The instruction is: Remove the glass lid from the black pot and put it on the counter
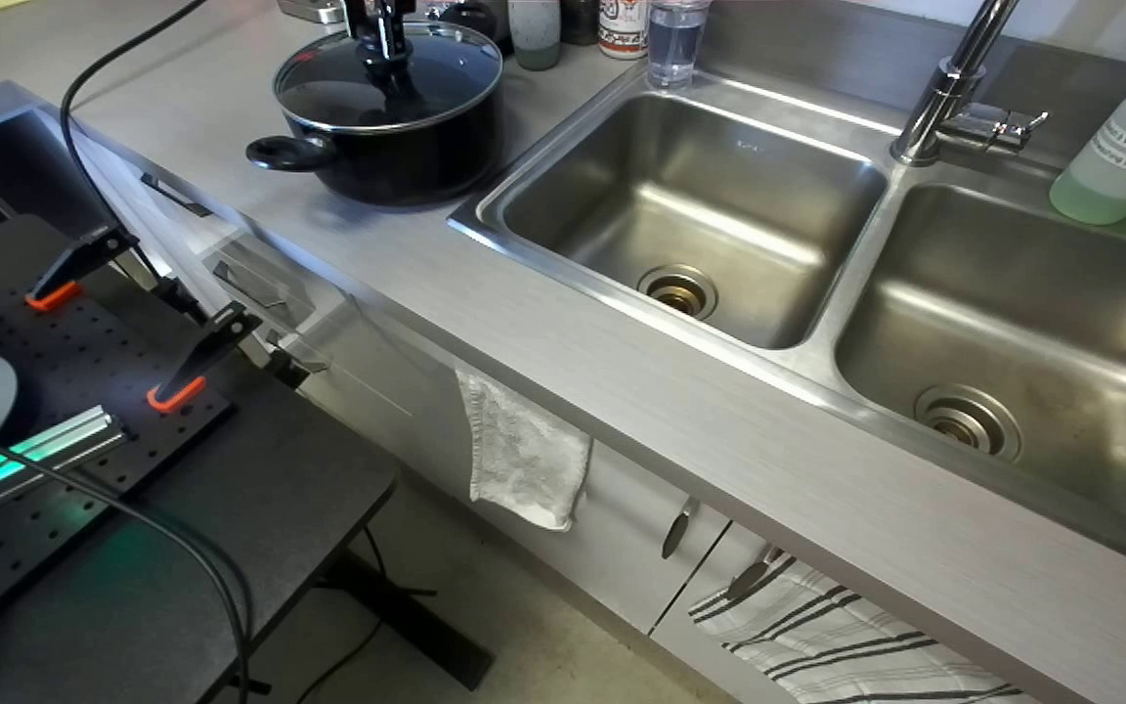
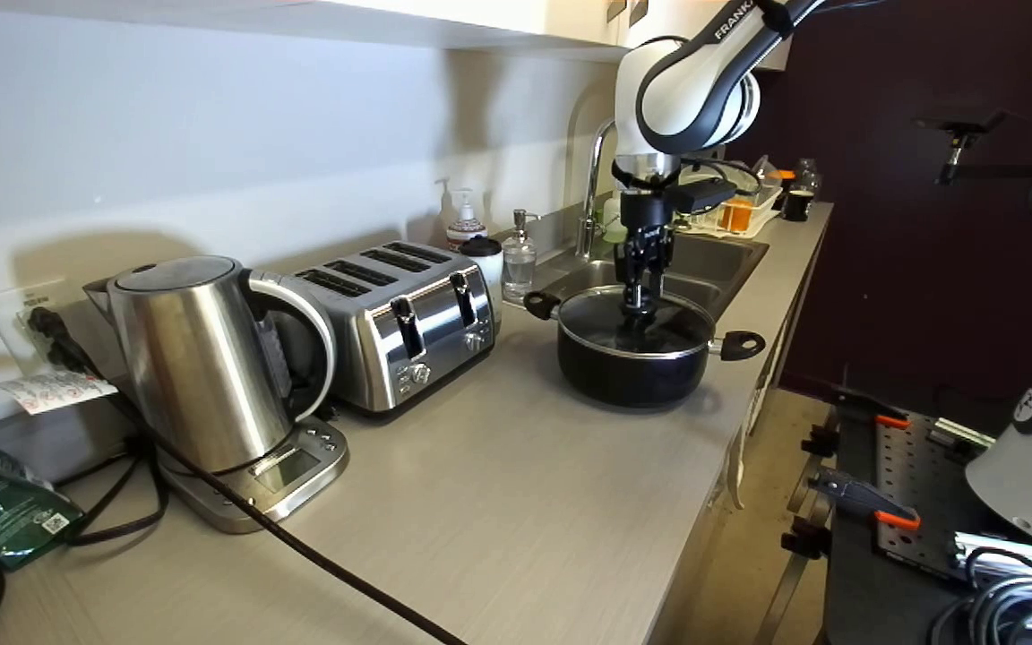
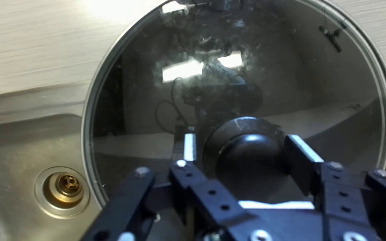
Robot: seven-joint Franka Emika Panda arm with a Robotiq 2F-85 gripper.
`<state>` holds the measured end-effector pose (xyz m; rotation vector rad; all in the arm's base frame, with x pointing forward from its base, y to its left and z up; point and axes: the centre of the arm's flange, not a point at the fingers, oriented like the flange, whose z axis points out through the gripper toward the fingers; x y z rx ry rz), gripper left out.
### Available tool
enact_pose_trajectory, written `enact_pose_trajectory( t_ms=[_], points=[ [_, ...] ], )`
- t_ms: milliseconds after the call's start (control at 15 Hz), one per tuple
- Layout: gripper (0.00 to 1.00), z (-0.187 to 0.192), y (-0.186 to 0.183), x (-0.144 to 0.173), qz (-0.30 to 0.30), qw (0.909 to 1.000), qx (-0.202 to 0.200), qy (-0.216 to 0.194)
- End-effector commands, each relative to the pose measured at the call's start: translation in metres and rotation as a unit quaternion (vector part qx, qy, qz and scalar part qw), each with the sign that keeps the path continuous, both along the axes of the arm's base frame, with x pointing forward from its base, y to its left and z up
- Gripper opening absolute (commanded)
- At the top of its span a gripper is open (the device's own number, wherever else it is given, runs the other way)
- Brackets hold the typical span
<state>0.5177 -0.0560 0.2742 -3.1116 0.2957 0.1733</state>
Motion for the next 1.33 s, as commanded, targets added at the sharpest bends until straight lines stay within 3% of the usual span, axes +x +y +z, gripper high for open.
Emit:
enact_pose_trajectory(
  t_ms=[0,133,467,867,1267],
  points=[
    [0.35,0.003,0.005,0.005,-0.001,0.9999,-0.01,-0.006],
    [0.25,0.006,0.008,0.005,0.001,0.9999,-0.009,-0.009],
    [0.25,0.027,0.013,-0.012,0.012,0.9997,-0.005,-0.022],
    [0.25,0.078,0.03,-0.046,0.036,0.9978,-0.009,-0.056],
    [0.25,0.096,0.076,-0.067,0.095,0.9934,-0.018,-0.061]
  ],
)
